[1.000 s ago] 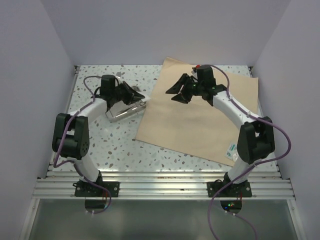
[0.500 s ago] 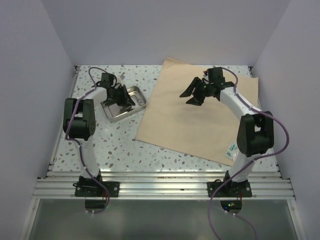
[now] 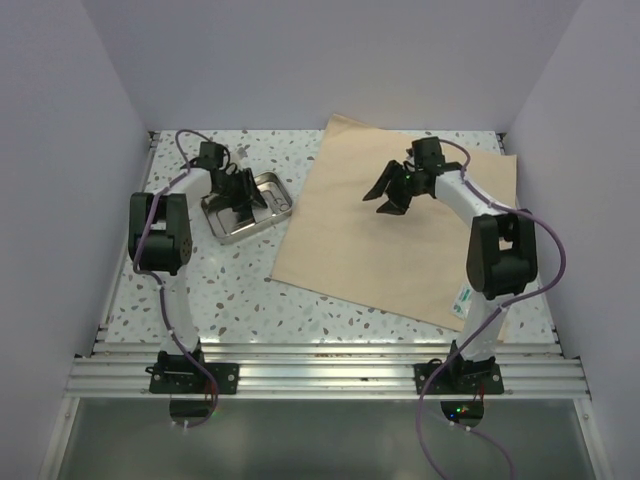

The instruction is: Prepare the surgical pack

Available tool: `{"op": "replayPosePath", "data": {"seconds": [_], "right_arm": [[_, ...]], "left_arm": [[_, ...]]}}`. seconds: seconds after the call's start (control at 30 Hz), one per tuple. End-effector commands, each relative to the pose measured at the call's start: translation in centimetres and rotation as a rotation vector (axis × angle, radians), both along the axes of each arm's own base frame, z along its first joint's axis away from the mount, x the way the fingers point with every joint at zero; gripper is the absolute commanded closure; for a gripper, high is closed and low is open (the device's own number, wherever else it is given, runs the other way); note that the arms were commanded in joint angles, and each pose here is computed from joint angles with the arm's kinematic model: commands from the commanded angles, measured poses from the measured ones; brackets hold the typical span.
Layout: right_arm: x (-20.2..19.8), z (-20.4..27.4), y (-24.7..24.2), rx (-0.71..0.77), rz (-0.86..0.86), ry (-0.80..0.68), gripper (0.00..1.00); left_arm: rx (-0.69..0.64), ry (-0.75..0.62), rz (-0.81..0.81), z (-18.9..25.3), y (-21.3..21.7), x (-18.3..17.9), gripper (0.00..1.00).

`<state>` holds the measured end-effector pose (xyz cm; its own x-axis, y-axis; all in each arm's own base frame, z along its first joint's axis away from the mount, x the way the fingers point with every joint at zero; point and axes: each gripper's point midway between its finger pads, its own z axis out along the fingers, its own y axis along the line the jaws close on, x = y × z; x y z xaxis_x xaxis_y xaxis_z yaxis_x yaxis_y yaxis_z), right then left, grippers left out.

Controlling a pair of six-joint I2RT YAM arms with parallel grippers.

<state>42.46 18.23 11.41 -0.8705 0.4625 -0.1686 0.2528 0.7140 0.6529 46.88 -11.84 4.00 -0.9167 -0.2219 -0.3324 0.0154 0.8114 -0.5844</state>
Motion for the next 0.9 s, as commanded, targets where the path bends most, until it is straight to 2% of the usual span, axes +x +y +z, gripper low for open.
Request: {"op": "replayPosePath", "data": {"seconds": [0.0, 0.1, 0.2, 0.27, 0.43, 0.53, 0.67, 0.87], "right_arm": [[2.6, 1.2, -1.8, -0.046, -0.041, -0.066, 0.43], [4.4, 1.8, -3.7, -0.058, -0.088, -0.085, 0.43], [5.6, 1.6, -5.8, -0.076, -0.132, -0.088, 0.43], [6.1, 1.3, -7.1, -0.103, -0.156, -0.087, 0.43], [7.2, -0.4, -9.8, -0.145, -0.196, -0.072, 0.43], [8.2, -1.6, -11.9, -0.166, -0.237, -0.073, 0.43], [9.4, -2.8, -12.8, -0.167, -0.245, -0.082, 0.44], [11.4, -4.4, -13.3, -0.156, -0.253, -0.103, 0.47]], "left_arm": [[0.048, -0.027, 0.006, 2.1, 1.2, 0.1, 0.56], [0.079, -0.021, 0.044, 3.0, 1.9, -0.6, 0.48], [0.12, 0.002, 0.076, 3.4, 2.6, -1.2, 0.45], [0.149, -0.005, 0.099, 4.0, 3.2, -1.2, 0.36], [0.301, -0.073, 0.168, 6.1, 6.0, -0.8, 0.35], [0.382, -0.148, 0.195, 9.1, 7.5, -0.4, 0.36], [0.34, -0.203, 0.194, 11.4, 6.8, -1.1, 0.37], [0.139, -0.199, 0.123, 11.6, 1.6, -3.5, 0.41]]}}
